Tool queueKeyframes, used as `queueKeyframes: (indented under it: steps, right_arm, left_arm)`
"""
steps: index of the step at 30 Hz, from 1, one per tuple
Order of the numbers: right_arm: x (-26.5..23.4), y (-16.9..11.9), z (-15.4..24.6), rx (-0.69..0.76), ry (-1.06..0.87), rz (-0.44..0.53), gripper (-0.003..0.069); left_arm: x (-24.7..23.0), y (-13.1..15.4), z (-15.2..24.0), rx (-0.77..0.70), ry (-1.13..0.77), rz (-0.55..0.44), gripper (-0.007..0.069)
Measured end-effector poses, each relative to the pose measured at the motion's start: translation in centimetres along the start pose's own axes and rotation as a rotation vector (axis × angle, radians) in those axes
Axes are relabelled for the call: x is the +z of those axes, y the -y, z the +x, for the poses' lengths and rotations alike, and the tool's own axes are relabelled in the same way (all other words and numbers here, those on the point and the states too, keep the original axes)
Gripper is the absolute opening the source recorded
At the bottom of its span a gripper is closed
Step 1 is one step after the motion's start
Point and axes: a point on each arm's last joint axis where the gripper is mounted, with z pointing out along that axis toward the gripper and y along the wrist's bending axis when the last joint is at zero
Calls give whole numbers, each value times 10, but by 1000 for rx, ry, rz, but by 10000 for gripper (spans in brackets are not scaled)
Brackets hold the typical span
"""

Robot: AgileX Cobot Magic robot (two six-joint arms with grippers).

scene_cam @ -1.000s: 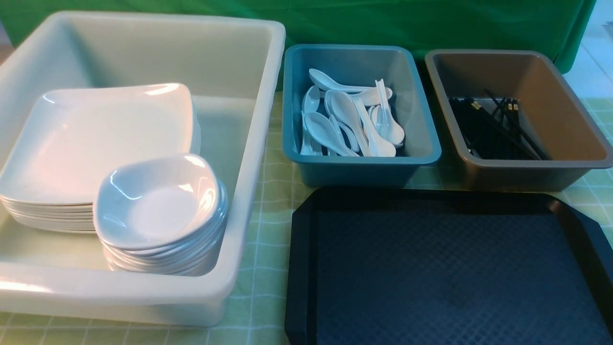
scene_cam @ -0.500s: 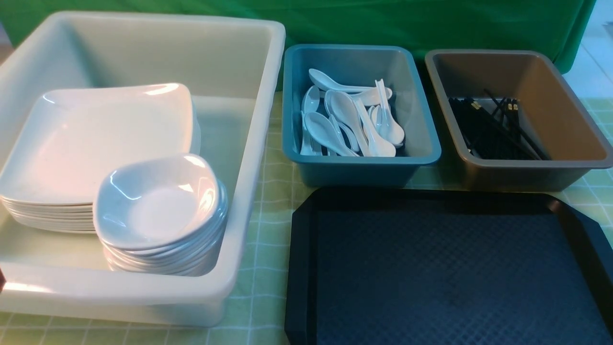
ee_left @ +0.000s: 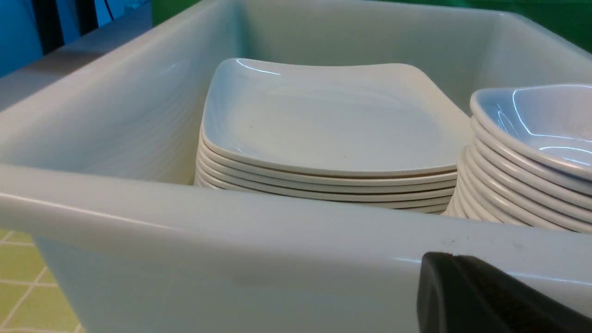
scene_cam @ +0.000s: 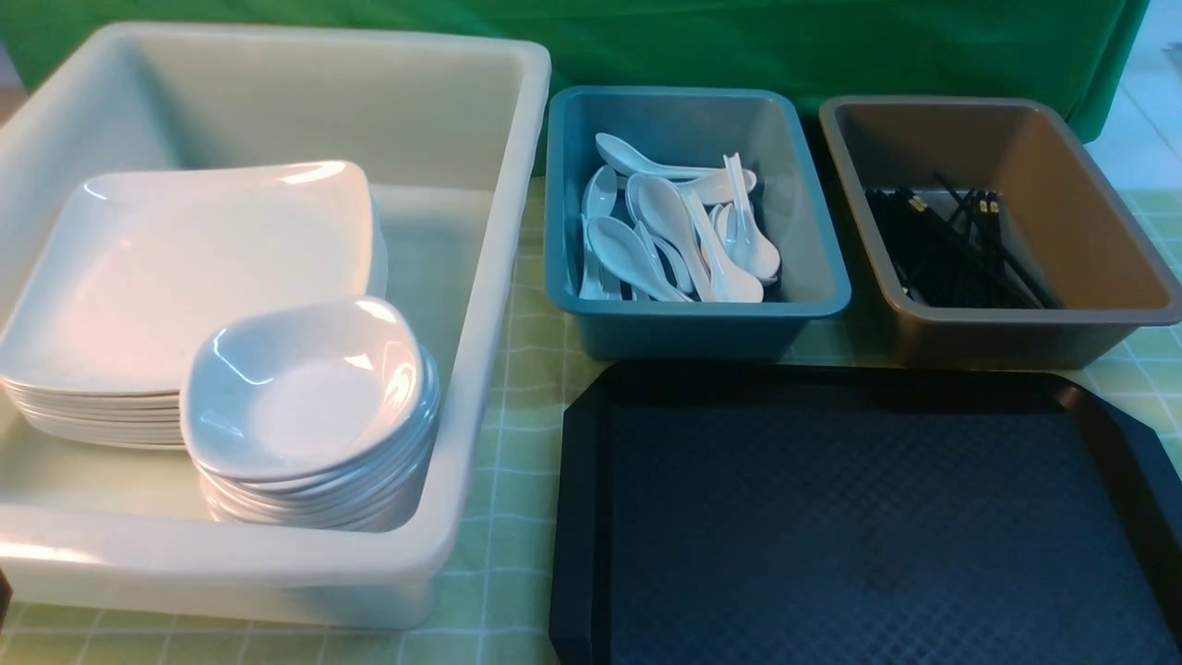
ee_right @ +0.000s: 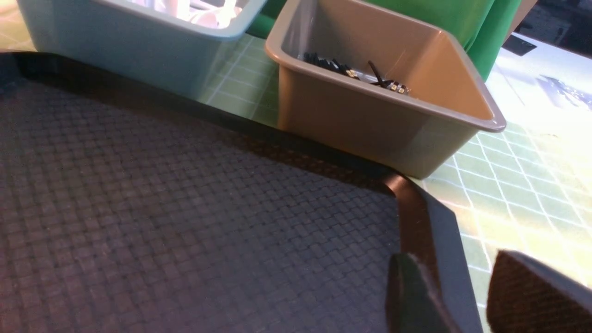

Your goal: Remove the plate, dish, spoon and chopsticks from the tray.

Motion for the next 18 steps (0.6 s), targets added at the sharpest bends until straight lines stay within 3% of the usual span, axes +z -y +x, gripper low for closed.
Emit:
queueKeyframes:
  steps: [18]
  right_arm:
    - [0,0,0,0,0,0,240]
  left_arm:
    - [0,1,6,4,-70,14,-15]
